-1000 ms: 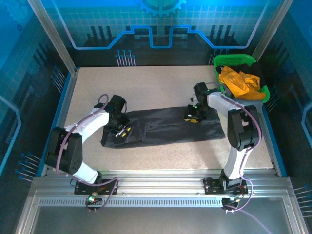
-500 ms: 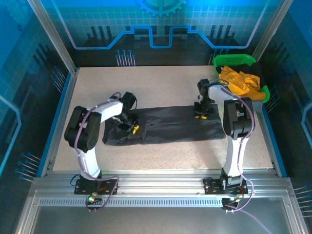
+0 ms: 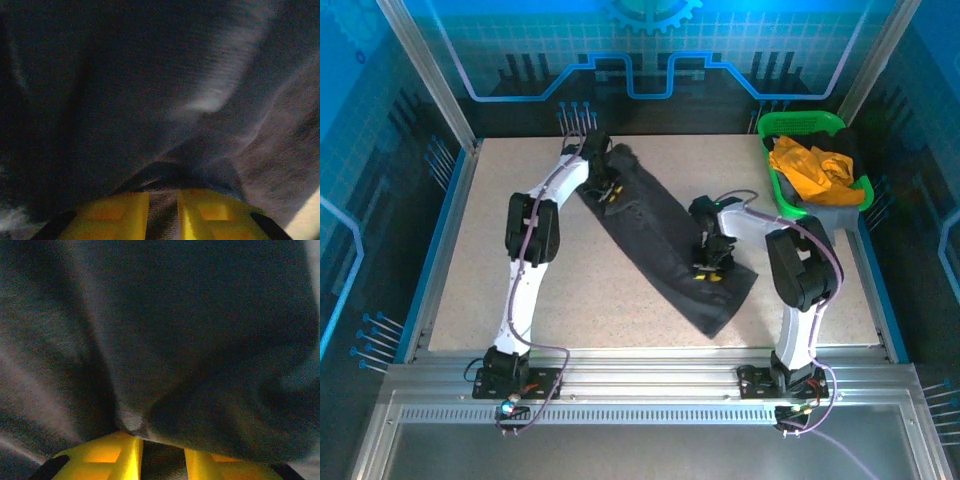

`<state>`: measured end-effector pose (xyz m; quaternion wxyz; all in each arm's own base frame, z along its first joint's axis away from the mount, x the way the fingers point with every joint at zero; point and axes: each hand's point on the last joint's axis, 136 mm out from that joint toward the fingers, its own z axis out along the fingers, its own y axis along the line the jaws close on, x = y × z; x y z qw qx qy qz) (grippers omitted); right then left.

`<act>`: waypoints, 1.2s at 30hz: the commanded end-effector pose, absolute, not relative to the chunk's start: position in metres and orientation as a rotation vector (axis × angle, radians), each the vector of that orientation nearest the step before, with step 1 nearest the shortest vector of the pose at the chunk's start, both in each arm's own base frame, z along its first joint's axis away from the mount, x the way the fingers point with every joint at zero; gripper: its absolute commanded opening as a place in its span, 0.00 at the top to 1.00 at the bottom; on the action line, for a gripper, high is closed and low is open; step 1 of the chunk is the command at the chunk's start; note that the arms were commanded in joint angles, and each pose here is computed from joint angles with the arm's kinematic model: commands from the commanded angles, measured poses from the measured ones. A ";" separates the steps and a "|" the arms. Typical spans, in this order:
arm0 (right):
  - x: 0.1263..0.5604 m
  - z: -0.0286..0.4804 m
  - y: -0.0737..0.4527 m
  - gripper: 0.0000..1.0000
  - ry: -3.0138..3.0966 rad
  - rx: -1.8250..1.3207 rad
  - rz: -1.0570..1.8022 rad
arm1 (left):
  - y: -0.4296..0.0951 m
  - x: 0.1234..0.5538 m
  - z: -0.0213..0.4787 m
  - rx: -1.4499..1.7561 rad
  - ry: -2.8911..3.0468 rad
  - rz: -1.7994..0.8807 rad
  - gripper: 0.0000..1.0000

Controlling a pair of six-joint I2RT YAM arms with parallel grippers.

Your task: Fold and stack the t-shirts

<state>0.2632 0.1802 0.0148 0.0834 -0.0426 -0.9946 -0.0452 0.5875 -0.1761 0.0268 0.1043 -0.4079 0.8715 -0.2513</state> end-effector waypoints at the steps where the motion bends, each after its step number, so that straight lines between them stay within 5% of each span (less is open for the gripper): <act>1: 0.244 0.000 0.226 0.71 -2.852 -0.166 -0.218 | -0.204 0.632 0.017 -1.169 2.427 -0.997 0.75; 9: 0.272 0.010 0.288 0.70 -2.845 -0.326 -0.471 | -0.245 0.685 0.045 -1.115 2.160 -1.337 0.70; 17: 0.268 0.065 0.223 0.60 -2.896 -0.667 -0.487 | -0.235 0.668 0.185 -0.876 2.076 -1.294 0.51; 21: 0.261 0.076 0.174 0.58 -3.018 -0.593 -0.518 | -0.220 0.599 0.214 -0.848 2.169 -1.124 0.48; 29: 0.245 0.059 0.168 0.54 -3.054 0.264 -0.424 | -0.205 0.371 0.108 -0.832 2.817 -0.999 0.55; 36: 0.236 0.013 0.167 0.57 -2.951 0.281 -0.310 | -0.199 0.258 0.077 -0.695 3.014 -1.068 0.59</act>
